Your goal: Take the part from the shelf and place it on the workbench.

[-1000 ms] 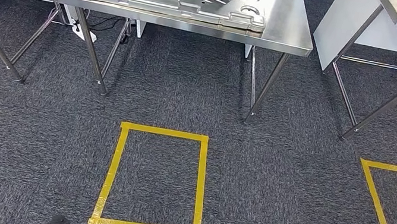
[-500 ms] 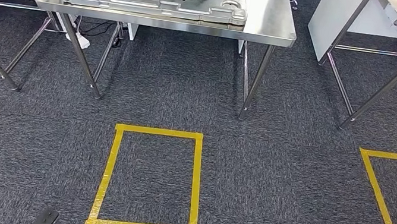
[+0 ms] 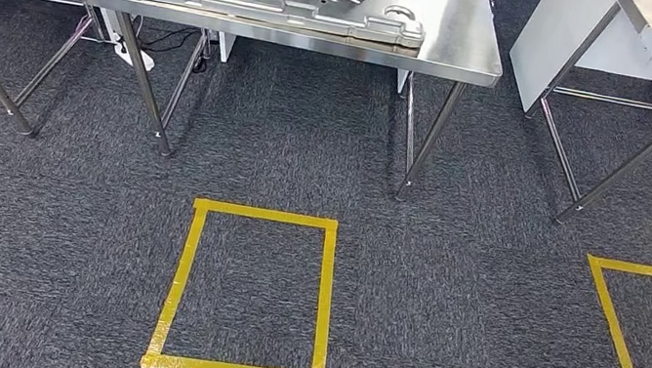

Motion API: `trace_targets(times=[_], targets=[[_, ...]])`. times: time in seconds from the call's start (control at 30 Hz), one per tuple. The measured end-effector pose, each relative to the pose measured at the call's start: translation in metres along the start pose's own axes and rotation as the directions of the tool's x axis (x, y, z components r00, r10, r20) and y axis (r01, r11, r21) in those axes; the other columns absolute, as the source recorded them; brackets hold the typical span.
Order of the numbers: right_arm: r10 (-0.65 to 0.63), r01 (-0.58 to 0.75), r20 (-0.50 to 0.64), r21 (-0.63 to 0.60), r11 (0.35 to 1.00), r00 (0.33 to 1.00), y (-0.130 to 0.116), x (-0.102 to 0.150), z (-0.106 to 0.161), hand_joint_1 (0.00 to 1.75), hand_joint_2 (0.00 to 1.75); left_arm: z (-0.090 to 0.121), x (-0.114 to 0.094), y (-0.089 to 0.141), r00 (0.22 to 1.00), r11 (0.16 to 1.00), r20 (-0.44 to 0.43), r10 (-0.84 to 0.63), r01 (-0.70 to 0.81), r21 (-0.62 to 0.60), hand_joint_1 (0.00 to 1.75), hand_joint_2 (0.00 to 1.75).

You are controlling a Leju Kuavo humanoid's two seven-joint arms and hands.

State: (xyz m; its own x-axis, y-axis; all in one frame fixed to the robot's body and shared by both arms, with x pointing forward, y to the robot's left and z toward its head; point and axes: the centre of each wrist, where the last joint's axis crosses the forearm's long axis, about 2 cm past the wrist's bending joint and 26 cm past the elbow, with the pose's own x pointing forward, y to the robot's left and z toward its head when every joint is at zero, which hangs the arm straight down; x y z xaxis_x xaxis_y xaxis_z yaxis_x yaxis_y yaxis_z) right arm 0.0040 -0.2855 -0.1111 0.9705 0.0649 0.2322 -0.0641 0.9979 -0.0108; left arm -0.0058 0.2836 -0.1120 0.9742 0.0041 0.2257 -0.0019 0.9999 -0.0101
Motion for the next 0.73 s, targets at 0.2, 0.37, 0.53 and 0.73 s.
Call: trace_targets(times=[0.2, 0.37, 0.53, 0.73], targets=[[-0.017, 0.019, -0.206, 0.009, 1.0, 0.978, 0.003, -0.081, 0.02, 0.0, 1.75, -0.006, 0.083, 0.004, 0.976, 1.0, 0.217, 0.007, -0.008, 0.007, 0.0, 1.75], [-0.03, 0.033, -0.194, 0.014, 0.999, 0.98, 0.003, -0.078, 0.019, 0.0, 1.75, -0.005, 0.077, 0.007, 0.979, 1.0, 0.201, 0.02, -0.022, 0.011, 0.0, 1.75], [-0.038, 0.039, -0.09, 0.009, 0.999, 0.995, 0.0, -0.037, 0.007, 0.0, 1.75, -0.003, 0.034, 0.006, 0.995, 1.0, 0.095, 0.018, -0.019, 0.009, 0.0, 1.75], [-0.04, 0.041, -0.047, 0.008, 0.999, 0.998, -0.001, -0.021, 0.004, 0.0, 1.75, -0.001, 0.017, 0.005, 0.999, 1.0, 0.05, 0.012, -0.013, 0.007, 0.0, 1.75]])
